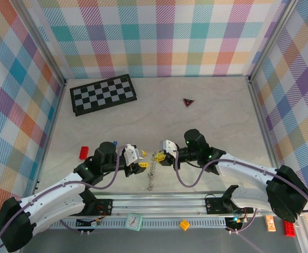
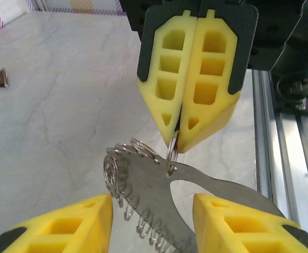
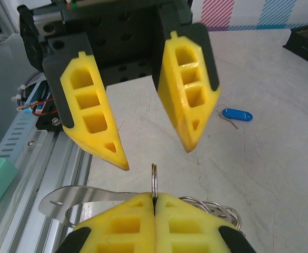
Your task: Put the keys on the keyring
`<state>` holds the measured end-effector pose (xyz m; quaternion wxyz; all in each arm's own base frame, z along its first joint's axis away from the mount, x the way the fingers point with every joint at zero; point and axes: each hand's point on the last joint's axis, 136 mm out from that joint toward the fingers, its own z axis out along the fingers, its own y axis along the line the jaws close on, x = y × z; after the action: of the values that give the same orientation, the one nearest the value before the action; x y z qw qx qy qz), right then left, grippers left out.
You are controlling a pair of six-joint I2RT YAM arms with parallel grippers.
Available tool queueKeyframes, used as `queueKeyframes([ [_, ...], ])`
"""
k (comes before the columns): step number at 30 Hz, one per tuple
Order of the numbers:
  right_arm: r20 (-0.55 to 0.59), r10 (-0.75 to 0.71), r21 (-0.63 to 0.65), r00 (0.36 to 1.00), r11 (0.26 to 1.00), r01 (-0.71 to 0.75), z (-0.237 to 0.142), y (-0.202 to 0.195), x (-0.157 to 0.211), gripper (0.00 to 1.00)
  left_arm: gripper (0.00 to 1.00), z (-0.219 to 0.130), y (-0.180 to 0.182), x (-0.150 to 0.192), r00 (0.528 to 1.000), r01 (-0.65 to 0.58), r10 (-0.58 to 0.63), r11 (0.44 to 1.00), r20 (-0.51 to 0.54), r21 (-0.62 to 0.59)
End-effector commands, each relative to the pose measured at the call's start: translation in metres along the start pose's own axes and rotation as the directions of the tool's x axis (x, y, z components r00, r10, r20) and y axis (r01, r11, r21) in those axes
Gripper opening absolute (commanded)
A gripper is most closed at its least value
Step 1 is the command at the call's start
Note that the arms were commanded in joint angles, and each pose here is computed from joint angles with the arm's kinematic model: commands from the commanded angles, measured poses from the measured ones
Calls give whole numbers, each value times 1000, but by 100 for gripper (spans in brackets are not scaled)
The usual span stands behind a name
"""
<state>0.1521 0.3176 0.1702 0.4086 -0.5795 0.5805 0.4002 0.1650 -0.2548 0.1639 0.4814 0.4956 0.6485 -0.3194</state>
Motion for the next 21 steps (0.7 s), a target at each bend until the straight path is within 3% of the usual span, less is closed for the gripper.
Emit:
queueKeyframes([
  [1,86,-36,-29,996,999,39,-5,6,-19,0,40,-5,3,-39,984,-8,9,1000,179,-5],
  [9,114,-35,-43,993,998,41,-3,9,-18,0,29,6,0,-28,985,43,-49,998,167,40],
  [21,103,-27,-57,994,998,33,-2,9,-19,0,22,12,-8,-20,987,64,-78,993,141,102],
])
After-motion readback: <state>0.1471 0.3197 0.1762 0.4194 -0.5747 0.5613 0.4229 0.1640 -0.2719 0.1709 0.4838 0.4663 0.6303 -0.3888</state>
